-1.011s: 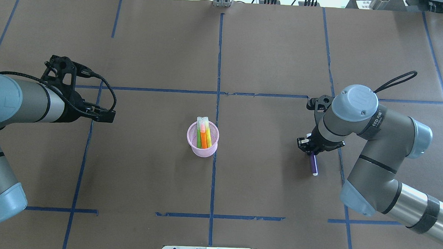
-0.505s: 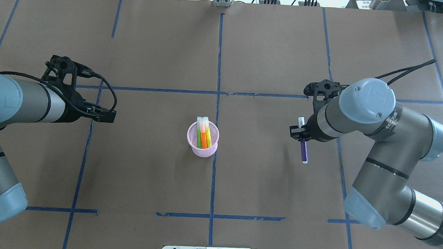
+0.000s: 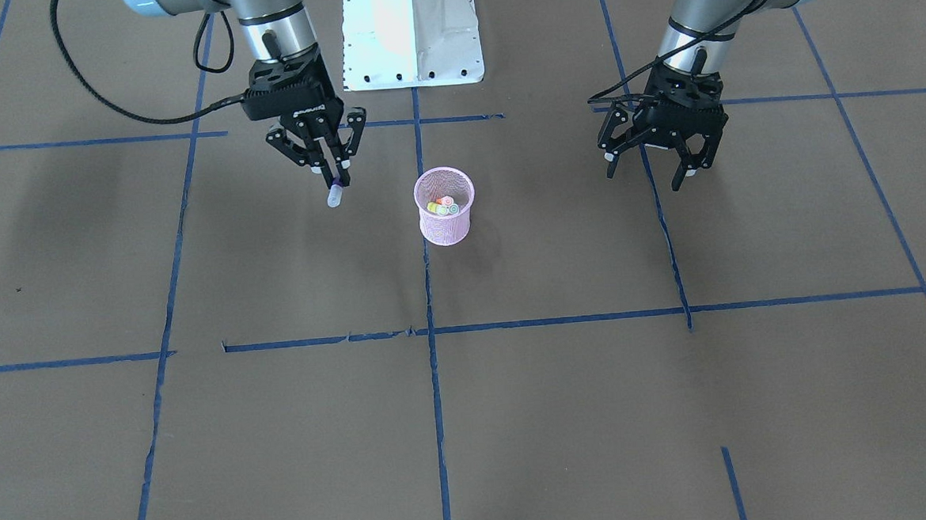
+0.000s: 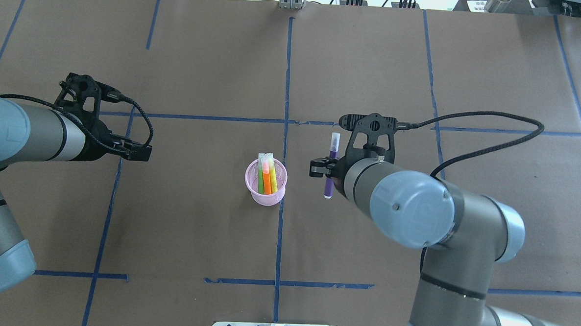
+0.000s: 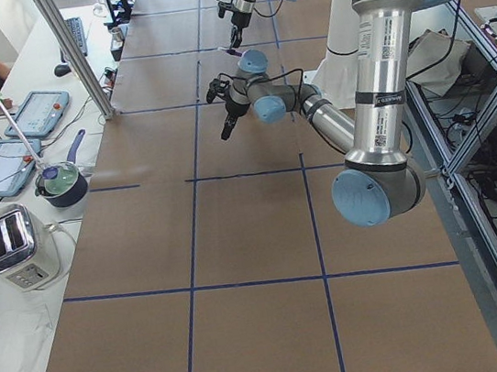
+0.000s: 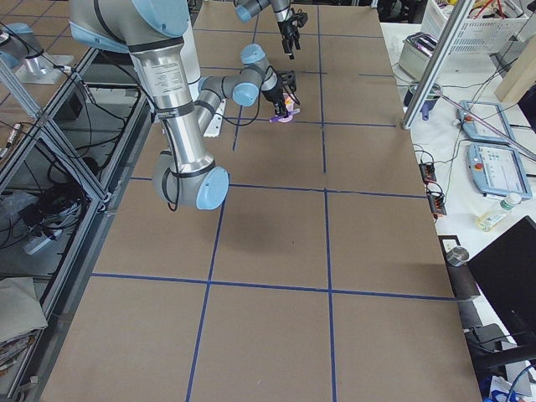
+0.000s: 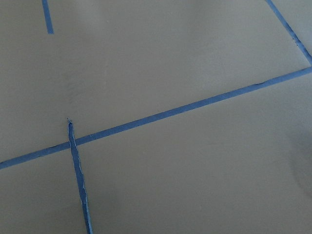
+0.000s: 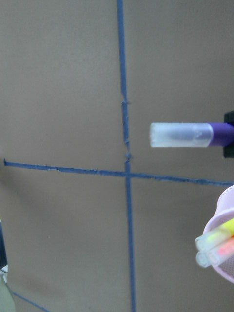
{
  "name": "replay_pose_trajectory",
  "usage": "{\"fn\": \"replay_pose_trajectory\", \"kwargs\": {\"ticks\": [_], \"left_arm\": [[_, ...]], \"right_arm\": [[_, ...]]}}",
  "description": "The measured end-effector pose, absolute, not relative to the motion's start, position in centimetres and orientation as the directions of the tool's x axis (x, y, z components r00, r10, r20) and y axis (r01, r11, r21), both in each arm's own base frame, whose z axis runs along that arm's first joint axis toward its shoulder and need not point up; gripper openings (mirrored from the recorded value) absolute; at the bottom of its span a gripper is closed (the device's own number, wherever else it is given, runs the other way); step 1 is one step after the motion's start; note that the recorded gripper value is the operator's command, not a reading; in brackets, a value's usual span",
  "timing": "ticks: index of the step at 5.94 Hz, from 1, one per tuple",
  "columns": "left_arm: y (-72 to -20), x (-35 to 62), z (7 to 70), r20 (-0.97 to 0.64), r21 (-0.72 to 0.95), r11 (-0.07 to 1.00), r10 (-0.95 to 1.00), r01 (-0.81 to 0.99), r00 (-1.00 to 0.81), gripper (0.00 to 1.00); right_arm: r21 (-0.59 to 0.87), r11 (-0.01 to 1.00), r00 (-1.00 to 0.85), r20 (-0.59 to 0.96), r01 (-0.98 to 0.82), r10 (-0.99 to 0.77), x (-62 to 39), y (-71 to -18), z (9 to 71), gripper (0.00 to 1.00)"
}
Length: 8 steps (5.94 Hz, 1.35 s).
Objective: Collect pens into pen holder
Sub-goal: 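Lift the purple marker with the right gripper over the pink cup, then lower the purple marker into the cup and open the right gripper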
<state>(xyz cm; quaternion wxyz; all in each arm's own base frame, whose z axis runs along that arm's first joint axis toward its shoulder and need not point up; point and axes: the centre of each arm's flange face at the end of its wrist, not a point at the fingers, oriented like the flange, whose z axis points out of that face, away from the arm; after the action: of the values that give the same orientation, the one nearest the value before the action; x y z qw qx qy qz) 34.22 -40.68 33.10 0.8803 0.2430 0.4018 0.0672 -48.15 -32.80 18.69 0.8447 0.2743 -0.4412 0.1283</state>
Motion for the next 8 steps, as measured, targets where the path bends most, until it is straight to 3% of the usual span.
{"fn": "replay_pose_trajectory", "kwargs": {"ticks": [3, 5, 6, 8], "left_arm": [[-40.7, 34.3, 33.3, -0.671, 0.481, 0.874, 0.315, 0.072, 0.671, 1.0], [-40.7, 34.2, 33.2, -0.673, 0.482, 0.873, 0.316, 0.073, 0.669, 1.0], [-40.6, 34.2, 33.2, -0.674, 0.483, 0.873, 0.317, 0.073, 0.668, 1.0], [-40.6, 34.2, 32.9, -0.676, 0.484, 0.872, 0.317, 0.076, 0.665, 1.0]], "right_arm": [[0.366, 0.524, 0.458, 0.887, -0.769, 0.053, -54.7, -27.2, 18.4, 0.01], [0.336, 0.439, 0.4, 0.915, -0.833, 0.058, -57.8, -26.7, 17.4, 0.04], [0.333, 0.431, 0.394, 0.918, -0.839, 0.057, -58.3, -26.6, 17.4, 0.13], [0.338, 0.426, 0.397, 0.916, -0.839, 0.056, -58.6, -26.6, 17.5, 0.64]]}}
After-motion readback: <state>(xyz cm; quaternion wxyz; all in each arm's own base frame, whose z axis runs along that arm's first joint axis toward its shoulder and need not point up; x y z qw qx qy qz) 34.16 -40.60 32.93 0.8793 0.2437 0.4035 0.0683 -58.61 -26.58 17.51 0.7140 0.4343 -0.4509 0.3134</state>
